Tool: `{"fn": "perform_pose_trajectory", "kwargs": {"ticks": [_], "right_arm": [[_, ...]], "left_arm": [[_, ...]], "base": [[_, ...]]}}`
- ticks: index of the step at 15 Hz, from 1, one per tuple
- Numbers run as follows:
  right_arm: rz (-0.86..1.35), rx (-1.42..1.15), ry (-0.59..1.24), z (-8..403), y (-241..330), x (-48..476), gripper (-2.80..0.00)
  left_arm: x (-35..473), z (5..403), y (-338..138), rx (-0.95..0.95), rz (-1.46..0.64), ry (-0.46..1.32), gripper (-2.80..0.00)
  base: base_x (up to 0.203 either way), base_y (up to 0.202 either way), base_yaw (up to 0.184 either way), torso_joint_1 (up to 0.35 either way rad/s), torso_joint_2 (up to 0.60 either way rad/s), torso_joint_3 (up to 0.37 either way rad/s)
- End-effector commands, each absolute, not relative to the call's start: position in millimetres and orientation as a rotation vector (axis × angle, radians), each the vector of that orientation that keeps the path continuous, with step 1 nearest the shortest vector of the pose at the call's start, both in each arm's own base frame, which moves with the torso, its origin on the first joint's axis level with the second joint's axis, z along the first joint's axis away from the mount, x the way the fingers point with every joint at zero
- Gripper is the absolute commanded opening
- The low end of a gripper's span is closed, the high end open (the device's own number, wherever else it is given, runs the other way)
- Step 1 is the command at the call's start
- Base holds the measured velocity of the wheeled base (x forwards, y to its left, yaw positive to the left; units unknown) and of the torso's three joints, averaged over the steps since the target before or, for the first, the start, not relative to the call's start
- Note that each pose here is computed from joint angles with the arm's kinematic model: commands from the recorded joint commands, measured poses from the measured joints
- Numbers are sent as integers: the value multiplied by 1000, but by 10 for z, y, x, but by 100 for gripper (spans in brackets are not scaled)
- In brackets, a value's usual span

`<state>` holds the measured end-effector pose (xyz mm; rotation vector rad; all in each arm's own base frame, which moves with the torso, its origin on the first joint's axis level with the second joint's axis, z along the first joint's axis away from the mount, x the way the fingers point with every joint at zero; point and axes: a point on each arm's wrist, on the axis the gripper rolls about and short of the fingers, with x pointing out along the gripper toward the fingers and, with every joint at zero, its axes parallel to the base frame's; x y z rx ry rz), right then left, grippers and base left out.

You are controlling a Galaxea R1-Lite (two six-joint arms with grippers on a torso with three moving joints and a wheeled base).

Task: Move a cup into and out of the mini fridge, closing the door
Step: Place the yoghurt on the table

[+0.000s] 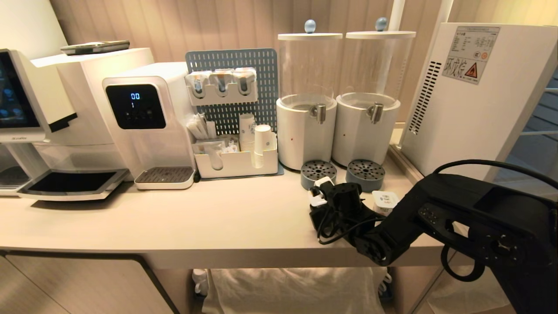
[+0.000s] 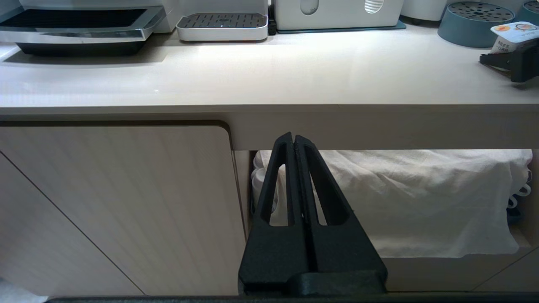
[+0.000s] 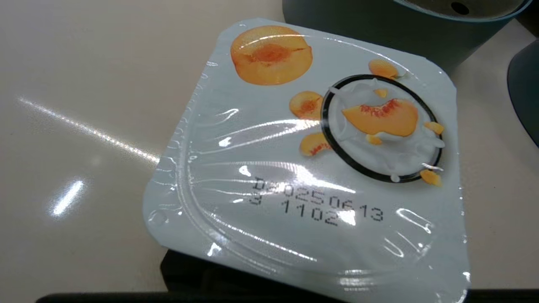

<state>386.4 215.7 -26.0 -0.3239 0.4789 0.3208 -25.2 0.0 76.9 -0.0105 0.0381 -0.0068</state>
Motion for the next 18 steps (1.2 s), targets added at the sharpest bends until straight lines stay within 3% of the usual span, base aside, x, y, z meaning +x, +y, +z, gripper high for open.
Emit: {"fn": "perform_pose_trajectory", "kwargs": {"ticks": [1,7,18], "right_arm": [[320,-327,480,-273,2155,3865,0],[318,-329,481,-275,2144,3835,0],[315,-317,434,266,1814,3240,0]], "left_arm": [[-253,769,0,-11,-6,38,-280],[-253,769,0,-11,-7,38,-280],[-253,769,0,-9,-7,38,-280]], "base": [[0,0,0,0,0,0],[0,0,0,0,0,0],[0,0,0,0,0,0]]}}
